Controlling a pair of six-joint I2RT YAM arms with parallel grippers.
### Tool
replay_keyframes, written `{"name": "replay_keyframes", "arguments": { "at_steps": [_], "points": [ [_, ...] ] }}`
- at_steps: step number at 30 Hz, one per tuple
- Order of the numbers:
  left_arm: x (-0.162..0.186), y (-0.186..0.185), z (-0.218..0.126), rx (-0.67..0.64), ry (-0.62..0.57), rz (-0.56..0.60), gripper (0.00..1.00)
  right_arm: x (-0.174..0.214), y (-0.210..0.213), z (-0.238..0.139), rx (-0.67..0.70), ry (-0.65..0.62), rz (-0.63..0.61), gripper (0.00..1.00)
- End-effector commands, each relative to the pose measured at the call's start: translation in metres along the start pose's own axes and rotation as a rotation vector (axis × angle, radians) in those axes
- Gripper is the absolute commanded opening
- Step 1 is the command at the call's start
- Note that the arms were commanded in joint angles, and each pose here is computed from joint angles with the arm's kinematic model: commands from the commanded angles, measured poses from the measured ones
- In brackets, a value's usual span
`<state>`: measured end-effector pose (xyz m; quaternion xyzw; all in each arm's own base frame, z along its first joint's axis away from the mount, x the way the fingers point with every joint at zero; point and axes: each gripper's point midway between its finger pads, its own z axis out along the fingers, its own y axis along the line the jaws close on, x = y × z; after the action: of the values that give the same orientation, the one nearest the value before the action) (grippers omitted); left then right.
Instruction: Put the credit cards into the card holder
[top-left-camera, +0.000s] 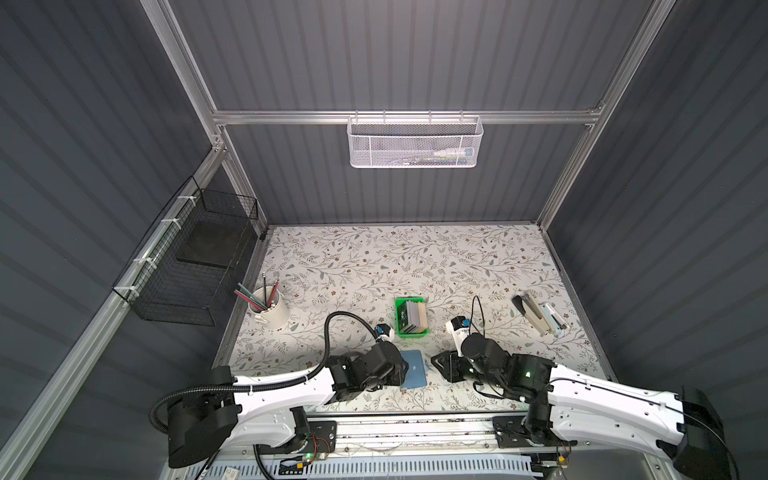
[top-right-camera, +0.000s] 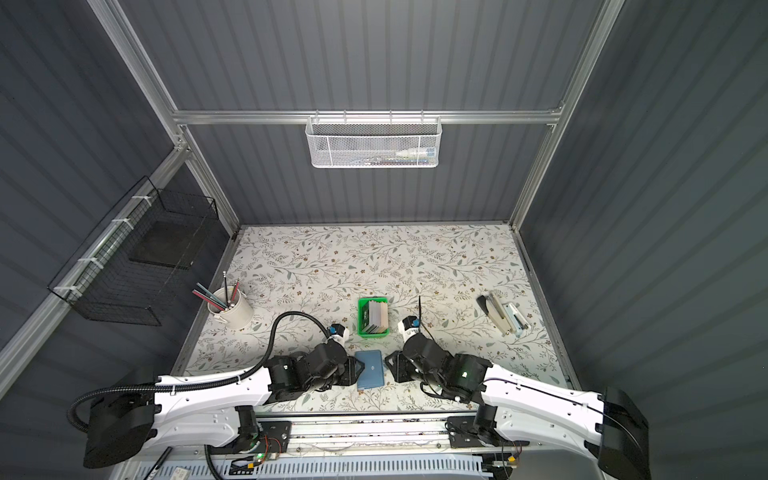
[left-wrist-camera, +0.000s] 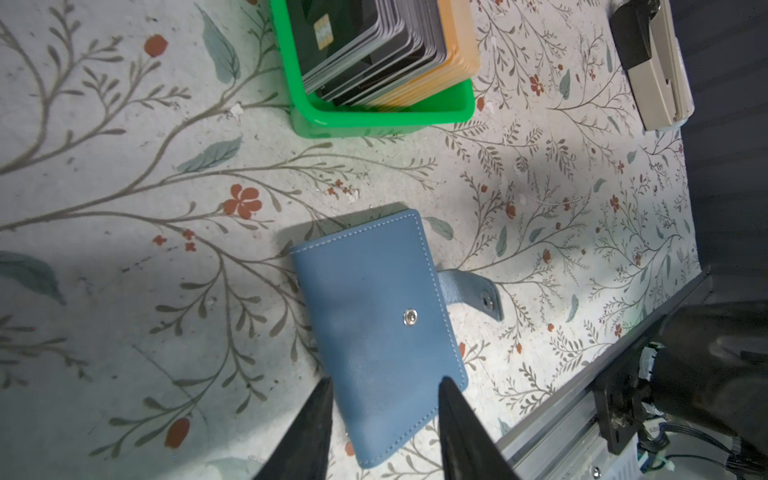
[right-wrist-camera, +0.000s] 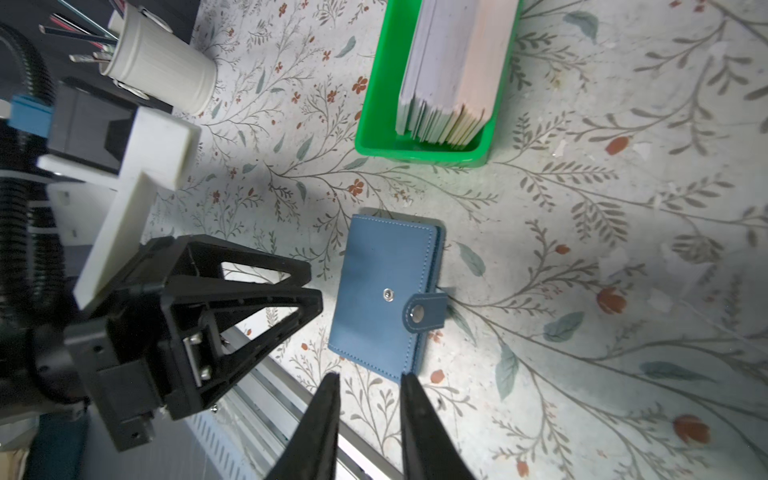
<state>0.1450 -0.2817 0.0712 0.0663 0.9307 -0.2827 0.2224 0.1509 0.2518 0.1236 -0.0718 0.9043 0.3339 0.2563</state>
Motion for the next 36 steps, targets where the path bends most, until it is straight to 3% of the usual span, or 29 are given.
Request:
{"name": "replay_keyframes", "arguments": {
  "at_steps": [1,16,23,36],
  "points": [
    [-0.001,-0.006,0.0,0.003,0.013,-0.001,0.42,0.003,0.014,0.004,-0.084,0.039,0.007,0.28],
    [0.007,0.0,0.01,-0.012,0.058,-0.03,0.41,0.029,0.015,0.044,-0.051,0.229,-0.037,0.23],
    [0.011,0.005,0.016,-0.014,0.059,-0.064,0.39,0.022,0.017,0.056,0.04,0.239,-0.072,0.23],
    [0.021,0.011,0.032,-0.055,0.101,-0.07,0.36,0.027,-0.03,0.06,0.31,0.259,-0.033,0.23]
  ]
}}
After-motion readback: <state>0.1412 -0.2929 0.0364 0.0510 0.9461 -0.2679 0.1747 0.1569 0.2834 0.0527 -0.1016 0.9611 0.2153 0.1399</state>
